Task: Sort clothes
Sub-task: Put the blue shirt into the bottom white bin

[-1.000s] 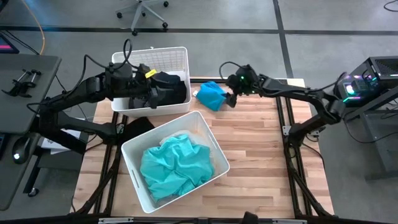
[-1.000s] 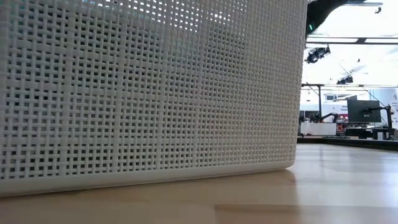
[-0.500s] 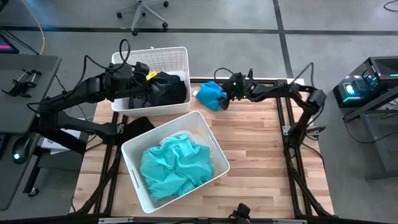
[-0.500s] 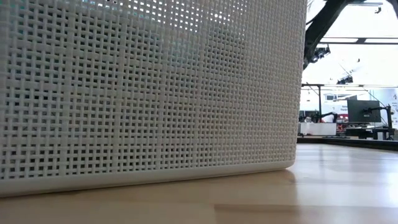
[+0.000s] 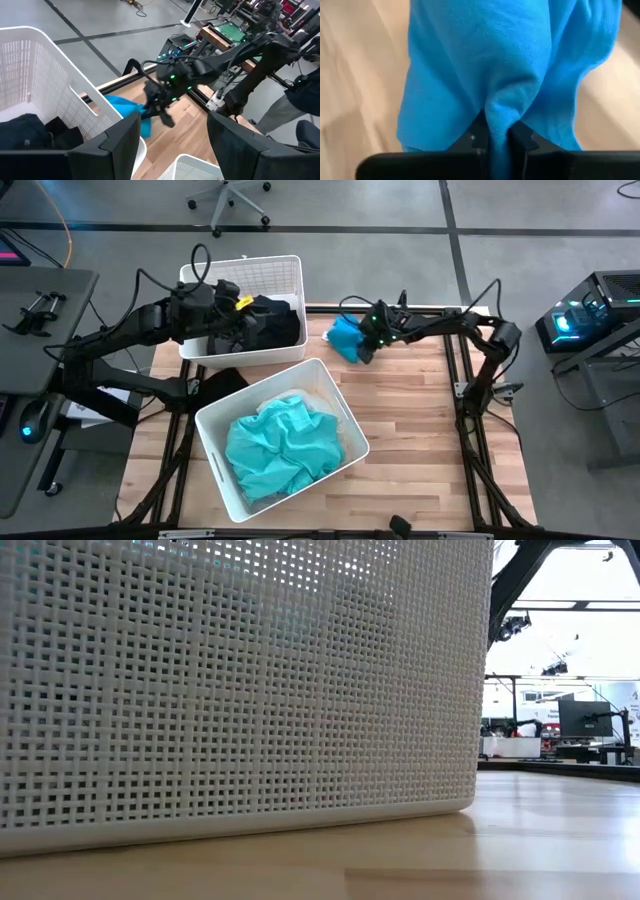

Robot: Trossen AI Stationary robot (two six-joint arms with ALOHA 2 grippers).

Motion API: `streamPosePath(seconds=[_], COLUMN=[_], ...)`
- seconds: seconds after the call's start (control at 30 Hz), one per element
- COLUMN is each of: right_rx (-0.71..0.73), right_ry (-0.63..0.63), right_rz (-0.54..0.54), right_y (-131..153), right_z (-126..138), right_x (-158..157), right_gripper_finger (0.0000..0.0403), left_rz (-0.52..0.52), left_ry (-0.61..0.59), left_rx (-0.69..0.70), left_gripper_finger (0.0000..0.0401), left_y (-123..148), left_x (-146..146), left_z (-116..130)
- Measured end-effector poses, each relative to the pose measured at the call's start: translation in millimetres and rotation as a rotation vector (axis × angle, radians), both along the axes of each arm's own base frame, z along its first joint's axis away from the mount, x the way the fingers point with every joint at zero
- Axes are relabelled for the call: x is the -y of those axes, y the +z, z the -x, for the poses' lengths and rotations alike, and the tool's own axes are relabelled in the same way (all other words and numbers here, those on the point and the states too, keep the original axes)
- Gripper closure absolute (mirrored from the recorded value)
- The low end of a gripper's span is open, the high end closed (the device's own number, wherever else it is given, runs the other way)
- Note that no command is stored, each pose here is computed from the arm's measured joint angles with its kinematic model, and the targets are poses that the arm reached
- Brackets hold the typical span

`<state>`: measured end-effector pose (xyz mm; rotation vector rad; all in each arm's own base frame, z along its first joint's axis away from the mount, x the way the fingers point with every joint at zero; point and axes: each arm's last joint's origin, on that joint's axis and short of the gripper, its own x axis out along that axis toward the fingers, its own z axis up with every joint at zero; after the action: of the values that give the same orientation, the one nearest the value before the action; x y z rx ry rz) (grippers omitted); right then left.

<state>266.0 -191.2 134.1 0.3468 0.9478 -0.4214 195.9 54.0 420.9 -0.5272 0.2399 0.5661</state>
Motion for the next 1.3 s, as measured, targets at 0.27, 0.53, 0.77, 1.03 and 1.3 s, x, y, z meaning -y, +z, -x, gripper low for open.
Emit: streamPosePath(seconds=[0.27,0.53,0.77,1.03,1.3], right_rx=[-0.115,0.057,0.440,0.557,0.388], right_ry=[-0.112,-0.227,-0.107,0.305,0.540], right_rz=[-0.060,-0.007,-0.023,-0.212,-0.408], right_y=[70.0,198.8,297.8,313.3,246.7], right_z=[44.9,86.8,73.9,-9.3,-94.0], right_x=[-40.0,-106.7,-150.0,-197.0,-239.1], right_gripper_finger=[0.0396,0.0400,0.0401,0.0402,0.0402], left_rz=[-0.035,-0.048,-0.078,-0.115,-0.135], left_ry=[-0.042,-0.091,-0.105,-0.255,-0.384], left_rx=[-0.047,-0.054,-0.065,-0.067,-0.065], left_gripper_finger=[0.0185,0.0185,0.0185,0.0185,0.0185], left_y=[-2.4,-2.4,-2.1,-0.8,0.4], left_x=[4.8,7.8,7.8,11.3,17.5], left_z=[-0.4,-1.4,-1.5,-2.5,0.2])
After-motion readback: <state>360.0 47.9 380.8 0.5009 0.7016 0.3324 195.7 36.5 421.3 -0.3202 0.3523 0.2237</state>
